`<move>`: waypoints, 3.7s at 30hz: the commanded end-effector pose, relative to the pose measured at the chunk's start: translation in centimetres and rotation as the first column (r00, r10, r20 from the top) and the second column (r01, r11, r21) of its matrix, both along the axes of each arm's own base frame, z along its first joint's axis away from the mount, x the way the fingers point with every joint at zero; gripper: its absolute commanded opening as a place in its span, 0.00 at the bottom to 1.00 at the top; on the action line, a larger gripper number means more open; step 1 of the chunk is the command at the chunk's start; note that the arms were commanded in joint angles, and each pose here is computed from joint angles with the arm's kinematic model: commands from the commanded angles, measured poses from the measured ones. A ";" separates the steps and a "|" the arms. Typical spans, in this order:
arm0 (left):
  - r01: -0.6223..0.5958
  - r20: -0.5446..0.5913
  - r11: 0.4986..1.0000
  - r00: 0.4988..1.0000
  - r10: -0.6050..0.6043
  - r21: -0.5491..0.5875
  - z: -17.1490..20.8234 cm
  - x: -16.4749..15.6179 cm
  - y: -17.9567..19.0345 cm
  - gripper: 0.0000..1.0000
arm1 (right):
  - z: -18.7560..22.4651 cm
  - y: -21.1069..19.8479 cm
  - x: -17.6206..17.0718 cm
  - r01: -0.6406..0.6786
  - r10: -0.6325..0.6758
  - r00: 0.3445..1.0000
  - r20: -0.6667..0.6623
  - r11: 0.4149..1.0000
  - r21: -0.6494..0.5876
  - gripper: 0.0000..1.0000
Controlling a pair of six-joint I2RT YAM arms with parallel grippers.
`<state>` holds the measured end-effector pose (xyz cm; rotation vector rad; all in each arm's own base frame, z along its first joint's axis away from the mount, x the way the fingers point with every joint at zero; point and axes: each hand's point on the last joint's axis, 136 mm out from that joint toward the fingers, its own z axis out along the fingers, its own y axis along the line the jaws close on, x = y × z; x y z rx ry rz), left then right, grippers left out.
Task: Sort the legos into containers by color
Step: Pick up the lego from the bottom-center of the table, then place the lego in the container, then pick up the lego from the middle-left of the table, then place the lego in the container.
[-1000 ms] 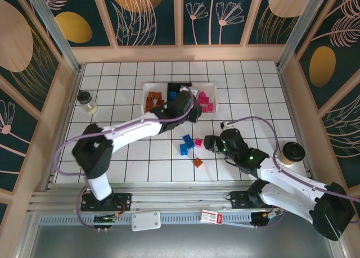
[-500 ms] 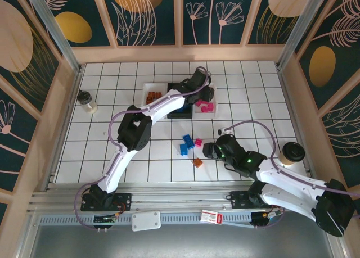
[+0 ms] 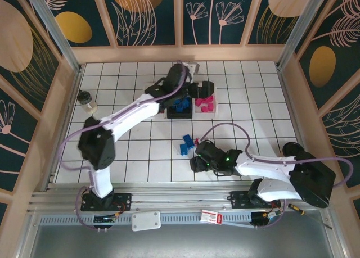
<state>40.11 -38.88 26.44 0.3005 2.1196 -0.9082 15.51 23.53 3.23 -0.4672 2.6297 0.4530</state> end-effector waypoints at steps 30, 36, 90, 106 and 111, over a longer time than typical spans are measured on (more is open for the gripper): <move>-0.552 -0.068 0.802 0.813 0.579 0.228 -13.0 -11.9 25.7 0.99 | 12.9 14.0 15.5 -0.189 0.106 0.935 0.339 0.957 0.222 0.20; -0.501 -0.125 0.843 0.840 0.529 0.196 -14.7 -12.9 24.7 0.98 | 13.5 18.7 24.9 -0.143 0.040 0.934 0.356 0.953 0.269 0.21; 0.082 -0.299 0.901 0.953 0.054 0.425 -23.9 -17.1 10.2 0.30 | 8.9 -2.7 12.7 0.252 -0.305 0.915 0.263 0.943 0.216 0.62; -0.231 -0.057 0.954 0.968 0.246 0.189 -10.3 -0.4 9.0 0.19 | 7.0 -2.2 11.4 0.230 -0.279 0.938 0.208 0.945 0.233 0.63; -0.258 -0.101 0.941 0.953 0.285 0.220 -13.0 4.6 8.1 0.18 | 5.8 -0.2 10.3 0.148 -0.183 0.965 0.186 0.971 0.190 0.63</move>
